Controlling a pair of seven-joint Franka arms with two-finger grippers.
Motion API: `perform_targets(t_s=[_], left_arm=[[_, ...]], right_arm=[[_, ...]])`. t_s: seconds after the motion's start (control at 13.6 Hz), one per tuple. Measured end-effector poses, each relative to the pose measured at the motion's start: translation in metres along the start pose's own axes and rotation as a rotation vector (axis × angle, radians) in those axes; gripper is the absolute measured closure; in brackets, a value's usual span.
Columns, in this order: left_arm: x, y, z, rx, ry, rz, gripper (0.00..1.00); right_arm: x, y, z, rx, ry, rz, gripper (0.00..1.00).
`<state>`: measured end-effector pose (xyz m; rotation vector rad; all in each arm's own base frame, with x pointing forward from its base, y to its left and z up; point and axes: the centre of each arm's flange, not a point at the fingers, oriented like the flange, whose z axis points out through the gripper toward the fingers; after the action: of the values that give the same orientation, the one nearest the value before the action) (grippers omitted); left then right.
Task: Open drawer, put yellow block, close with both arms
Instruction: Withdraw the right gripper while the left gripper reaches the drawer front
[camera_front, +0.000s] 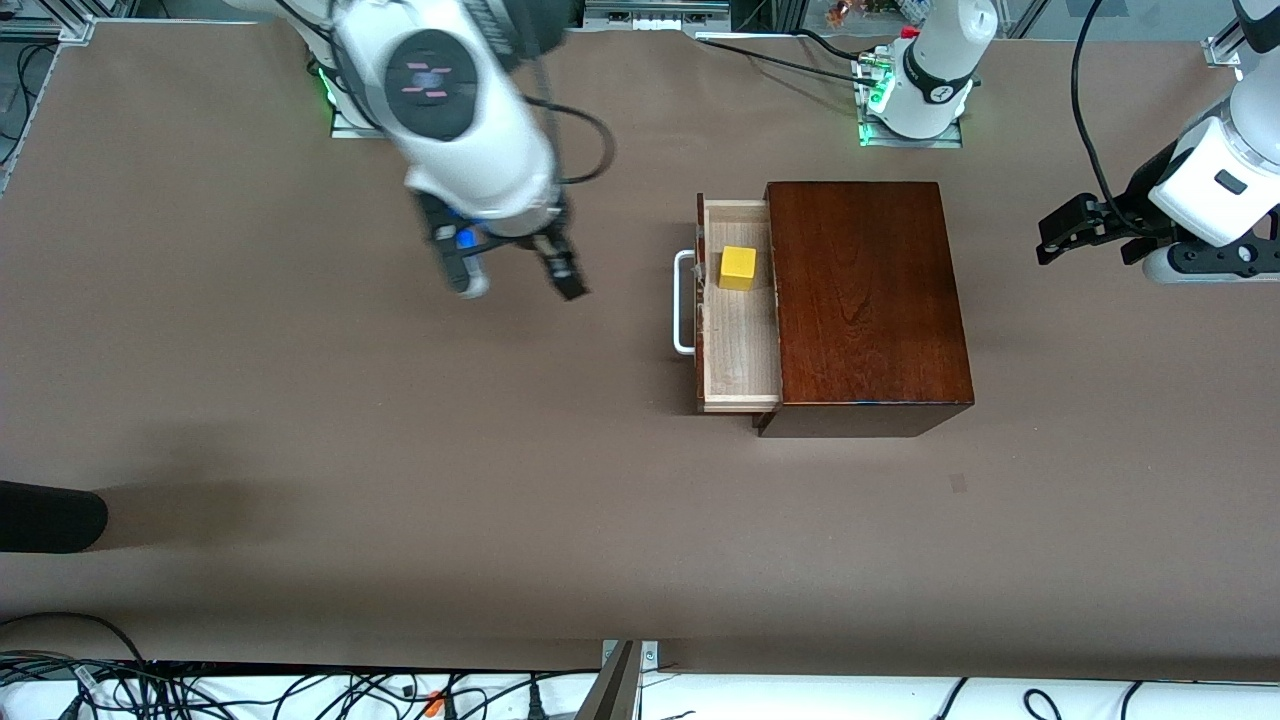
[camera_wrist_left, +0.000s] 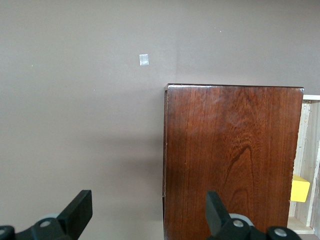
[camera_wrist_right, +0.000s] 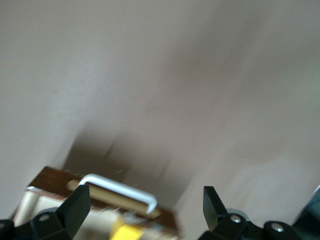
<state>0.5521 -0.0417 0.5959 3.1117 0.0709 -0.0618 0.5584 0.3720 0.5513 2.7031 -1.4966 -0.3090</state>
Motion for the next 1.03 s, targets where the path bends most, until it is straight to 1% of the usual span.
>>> perform_targets(t_s=[0.29,0.44,0.66,0.81,0.88,1.03], left_arm=[[0.0,0.002,0.001,0.0,-0.002,0.004,0.0],[0.0,0.017,0.007,0.001,-0.016,0.026,0.0],[0.002,0.066,0.03,0.006,-0.056,0.069,0.0],[0.001,0.104,0.05,0.0,-0.092,0.129,0.0],[-0.003,0.129,0.059,-0.012,-0.108,0.173,0.0],[-0.017,0.192,0.076,-0.038,-0.145,0.282,0.0]], right_arm=[[0.116,0.059,-0.048,-0.044,0.022,-0.311,0.0],[0.161,0.091,-0.066,-0.067,0.048,-0.462,0.0],[0.206,0.132,-0.08,-0.098,0.09,-0.61,0.0],[0.235,0.157,-0.081,-0.098,0.129,-0.697,0.0],[0.25,0.17,-0.078,-0.092,0.135,-0.739,0.0],[0.277,0.193,-0.074,-0.075,0.125,-0.81,0.0]])
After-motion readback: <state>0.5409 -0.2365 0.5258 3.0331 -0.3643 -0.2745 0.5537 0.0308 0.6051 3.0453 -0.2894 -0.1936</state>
